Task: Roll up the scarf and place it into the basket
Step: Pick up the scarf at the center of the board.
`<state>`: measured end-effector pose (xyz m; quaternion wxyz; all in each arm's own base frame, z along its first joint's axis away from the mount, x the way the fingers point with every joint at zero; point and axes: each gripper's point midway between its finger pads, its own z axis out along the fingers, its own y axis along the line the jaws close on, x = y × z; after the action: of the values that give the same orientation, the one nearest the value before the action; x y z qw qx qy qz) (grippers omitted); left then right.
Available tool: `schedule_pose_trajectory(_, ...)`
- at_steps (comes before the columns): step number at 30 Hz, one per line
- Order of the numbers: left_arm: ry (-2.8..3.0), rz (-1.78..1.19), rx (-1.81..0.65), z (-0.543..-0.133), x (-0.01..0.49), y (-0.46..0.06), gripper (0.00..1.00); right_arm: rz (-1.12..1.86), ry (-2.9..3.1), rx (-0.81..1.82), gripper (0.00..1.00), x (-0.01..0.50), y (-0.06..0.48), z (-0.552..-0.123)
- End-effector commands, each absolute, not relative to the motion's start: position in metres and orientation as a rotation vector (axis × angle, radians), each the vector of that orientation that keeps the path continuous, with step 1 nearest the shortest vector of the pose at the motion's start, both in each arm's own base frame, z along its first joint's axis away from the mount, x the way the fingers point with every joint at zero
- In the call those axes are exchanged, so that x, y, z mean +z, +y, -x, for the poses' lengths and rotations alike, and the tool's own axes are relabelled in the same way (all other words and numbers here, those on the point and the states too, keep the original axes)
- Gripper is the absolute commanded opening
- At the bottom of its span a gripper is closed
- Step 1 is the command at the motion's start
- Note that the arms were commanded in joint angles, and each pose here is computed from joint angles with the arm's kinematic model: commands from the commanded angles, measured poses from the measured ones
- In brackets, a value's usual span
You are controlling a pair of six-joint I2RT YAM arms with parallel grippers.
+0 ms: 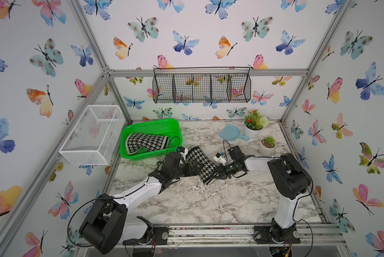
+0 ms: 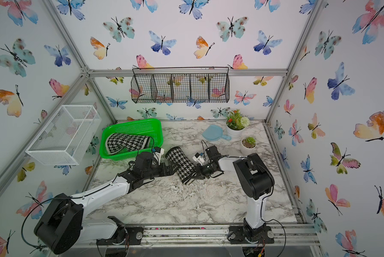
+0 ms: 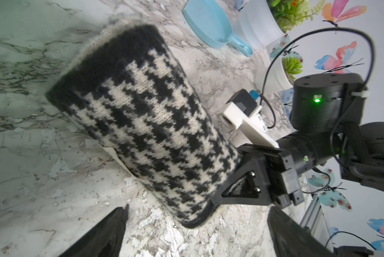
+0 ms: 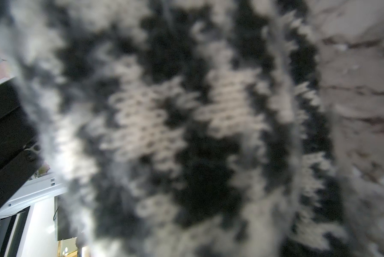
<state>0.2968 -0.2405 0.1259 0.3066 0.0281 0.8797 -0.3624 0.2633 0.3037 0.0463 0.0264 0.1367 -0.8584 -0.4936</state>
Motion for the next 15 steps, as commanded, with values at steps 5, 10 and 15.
schedule_pose_trajectory(5,2.368,-0.018,-0.855,-0.319,0.087,-0.244,0.98,-0.326,-2.637,-1.501,0.03,0.027,0.292,-0.269)
schedule_pose_trajectory(10,2.353,-0.032,-0.962,-0.326,0.083,-0.265,0.98,-0.311,-2.628,-1.498,0.03,0.024,0.289,-0.271)
schedule_pose_trajectory(15,2.351,-0.053,-1.03,-0.326,0.075,-0.285,0.98,-0.295,-2.628,-1.483,0.03,0.018,0.287,-0.274)
